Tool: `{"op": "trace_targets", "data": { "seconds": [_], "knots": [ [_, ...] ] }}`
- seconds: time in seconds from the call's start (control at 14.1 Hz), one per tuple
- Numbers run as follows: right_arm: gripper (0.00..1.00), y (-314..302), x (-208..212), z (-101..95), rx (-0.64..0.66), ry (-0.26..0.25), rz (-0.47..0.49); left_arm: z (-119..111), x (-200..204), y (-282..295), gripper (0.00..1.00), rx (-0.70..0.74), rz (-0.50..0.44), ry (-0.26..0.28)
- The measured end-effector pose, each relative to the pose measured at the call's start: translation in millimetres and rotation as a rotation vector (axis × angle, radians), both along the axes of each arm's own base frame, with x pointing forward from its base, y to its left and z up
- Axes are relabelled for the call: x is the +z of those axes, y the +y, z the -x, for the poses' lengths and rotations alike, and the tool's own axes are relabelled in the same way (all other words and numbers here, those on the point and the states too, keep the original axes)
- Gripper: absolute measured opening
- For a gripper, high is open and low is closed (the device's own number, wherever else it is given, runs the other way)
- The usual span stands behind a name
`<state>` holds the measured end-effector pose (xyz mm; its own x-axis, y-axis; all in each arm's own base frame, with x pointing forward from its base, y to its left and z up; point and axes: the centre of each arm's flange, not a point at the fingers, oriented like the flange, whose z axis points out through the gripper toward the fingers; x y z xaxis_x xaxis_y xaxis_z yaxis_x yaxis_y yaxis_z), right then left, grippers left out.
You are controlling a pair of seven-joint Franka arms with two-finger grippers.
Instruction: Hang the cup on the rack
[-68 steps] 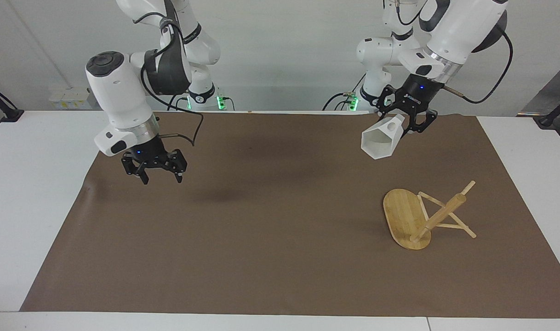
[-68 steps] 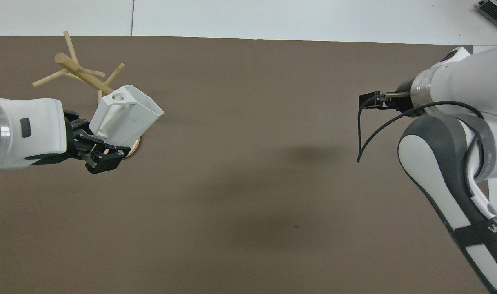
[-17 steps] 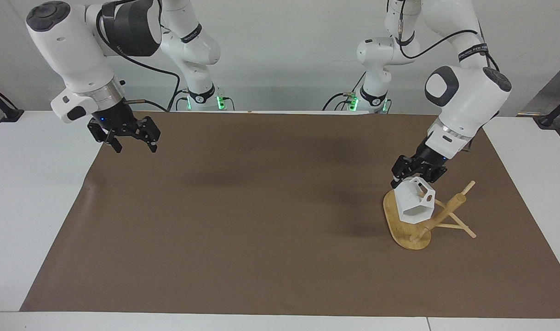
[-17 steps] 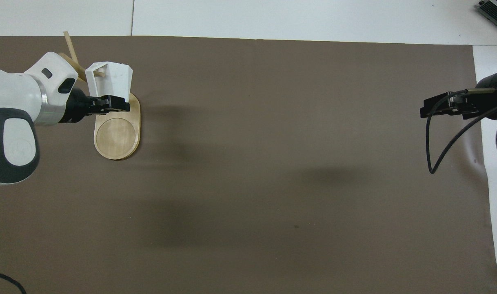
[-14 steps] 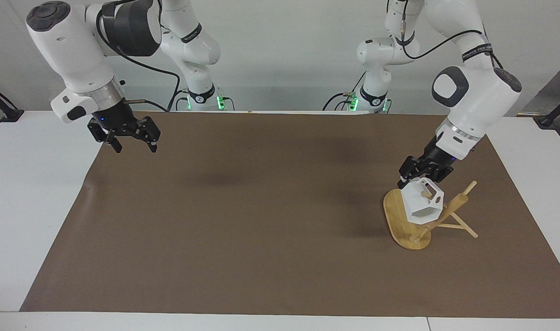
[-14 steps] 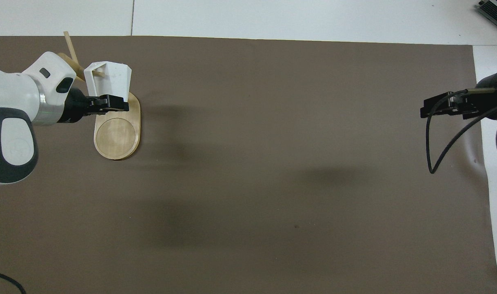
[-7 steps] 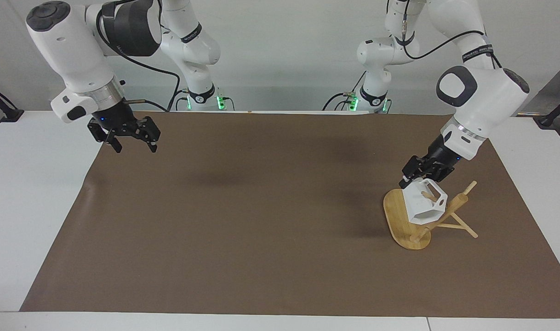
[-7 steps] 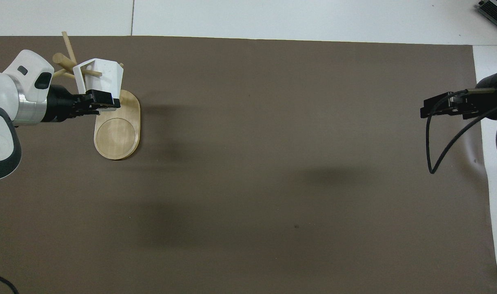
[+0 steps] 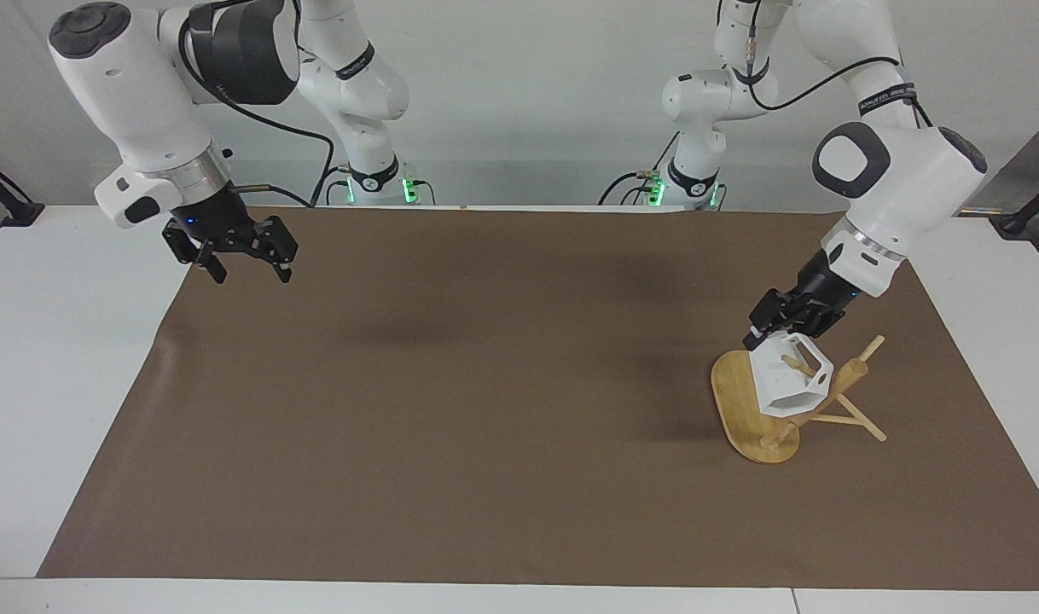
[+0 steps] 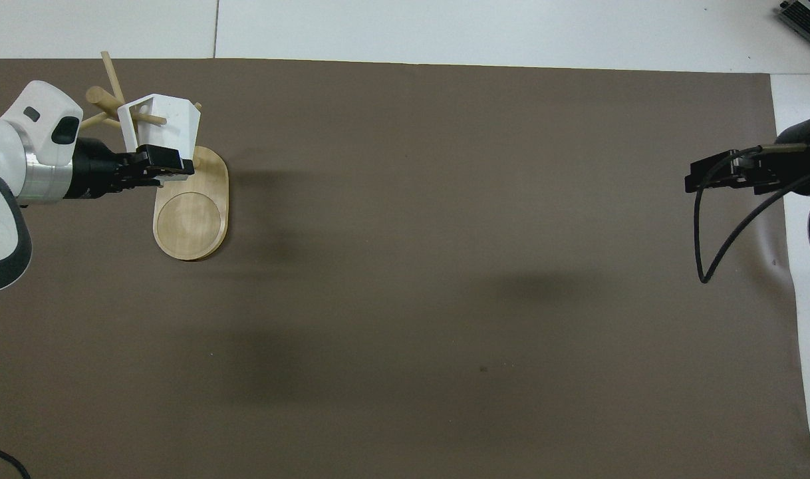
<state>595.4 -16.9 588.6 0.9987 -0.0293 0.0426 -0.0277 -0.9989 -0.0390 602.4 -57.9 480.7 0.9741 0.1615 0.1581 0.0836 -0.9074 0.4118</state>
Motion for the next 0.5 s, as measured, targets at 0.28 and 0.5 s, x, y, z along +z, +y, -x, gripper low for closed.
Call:
{"op": "trace_targets", "data": {
  "seconds": [0.28,0.5],
  "knots": [
    [1.00,0.0,0.0,0.0,0.000,0.000,0.000,0.3,-0.4,0.4,0.69,-0.001,0.000,0.003],
    [1.00,0.0,0.0,0.0,0.000,0.000,0.000,0.3,-0.4,0.5,0.68,0.000,0.000,0.003]
  ]
}}
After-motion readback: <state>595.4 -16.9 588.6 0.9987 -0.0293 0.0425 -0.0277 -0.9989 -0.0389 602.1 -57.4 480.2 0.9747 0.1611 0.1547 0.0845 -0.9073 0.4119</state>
